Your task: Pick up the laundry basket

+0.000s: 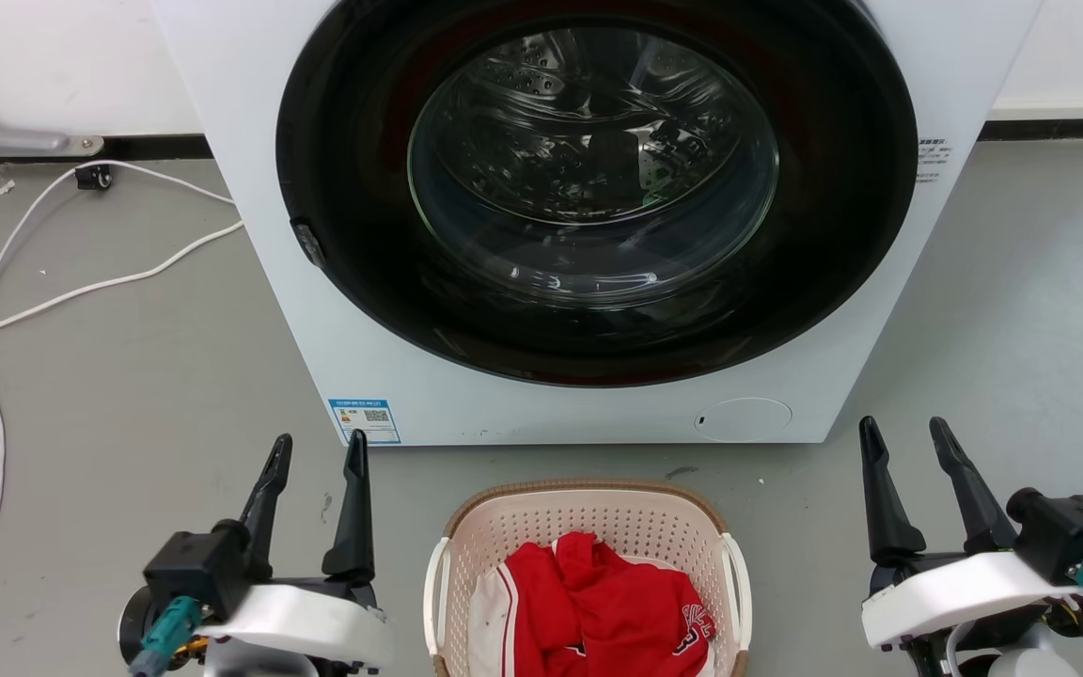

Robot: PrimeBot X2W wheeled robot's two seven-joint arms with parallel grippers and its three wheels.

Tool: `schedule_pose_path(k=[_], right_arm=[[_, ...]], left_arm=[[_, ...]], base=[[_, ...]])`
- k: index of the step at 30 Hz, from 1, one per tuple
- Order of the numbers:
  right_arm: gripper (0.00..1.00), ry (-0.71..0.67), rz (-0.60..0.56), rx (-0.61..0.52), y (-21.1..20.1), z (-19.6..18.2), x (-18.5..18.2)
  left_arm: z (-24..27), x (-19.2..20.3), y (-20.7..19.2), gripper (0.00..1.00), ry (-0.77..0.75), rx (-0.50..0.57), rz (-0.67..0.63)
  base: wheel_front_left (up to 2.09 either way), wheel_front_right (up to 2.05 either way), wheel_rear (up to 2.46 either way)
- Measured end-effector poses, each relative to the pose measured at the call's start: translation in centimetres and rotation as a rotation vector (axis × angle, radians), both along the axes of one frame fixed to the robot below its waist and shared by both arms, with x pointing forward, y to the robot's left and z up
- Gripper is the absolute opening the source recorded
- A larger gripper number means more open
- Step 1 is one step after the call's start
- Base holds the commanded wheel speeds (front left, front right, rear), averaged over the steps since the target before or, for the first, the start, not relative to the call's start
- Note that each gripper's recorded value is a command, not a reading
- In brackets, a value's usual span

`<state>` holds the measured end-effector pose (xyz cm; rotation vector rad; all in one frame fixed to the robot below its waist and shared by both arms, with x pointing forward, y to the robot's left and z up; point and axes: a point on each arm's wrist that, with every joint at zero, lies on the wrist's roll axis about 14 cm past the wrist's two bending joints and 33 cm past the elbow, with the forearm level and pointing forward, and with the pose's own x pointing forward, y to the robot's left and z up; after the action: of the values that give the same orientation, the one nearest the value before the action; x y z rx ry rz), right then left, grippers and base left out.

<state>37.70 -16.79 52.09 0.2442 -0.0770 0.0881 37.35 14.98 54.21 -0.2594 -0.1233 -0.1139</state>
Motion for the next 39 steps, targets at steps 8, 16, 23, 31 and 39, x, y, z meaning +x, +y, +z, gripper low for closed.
schedule_pose_path(k=[8,16,23,31,39], right_arm=[[1.00,-0.012,-0.006,-0.111,-0.2,-0.1,-0.4],[1.00,-0.023,-0.002,-0.159,-0.1,-0.2,-0.7],[1.00,-0.045,0.005,-0.182,0.1,0.2,-0.6],[1.00,-0.047,0.010,-0.226,0.2,-0.1,-0.5],[1.00,-0.052,0.015,-0.250,0.4,-0.3,-0.3]], left_arm=[[-0.5,-0.5,-1.7,1.00,-0.012,0.132,-0.049],[-0.8,-0.9,-2.3,1.00,-0.024,0.190,-0.070],[-1.2,-1.0,-2.5,1.00,-0.026,0.209,-0.085],[-1.2,-0.9,-3.1,1.00,-0.048,0.252,-0.104],[-1.2,-0.7,-3.4,1.00,-0.066,0.294,-0.113]], base=[[0.00,0.00,0.00],[0.00,0.00,0.00],[0.00,0.00,0.00],[0.00,0.00,0.00],[0.00,0.00,0.00]])
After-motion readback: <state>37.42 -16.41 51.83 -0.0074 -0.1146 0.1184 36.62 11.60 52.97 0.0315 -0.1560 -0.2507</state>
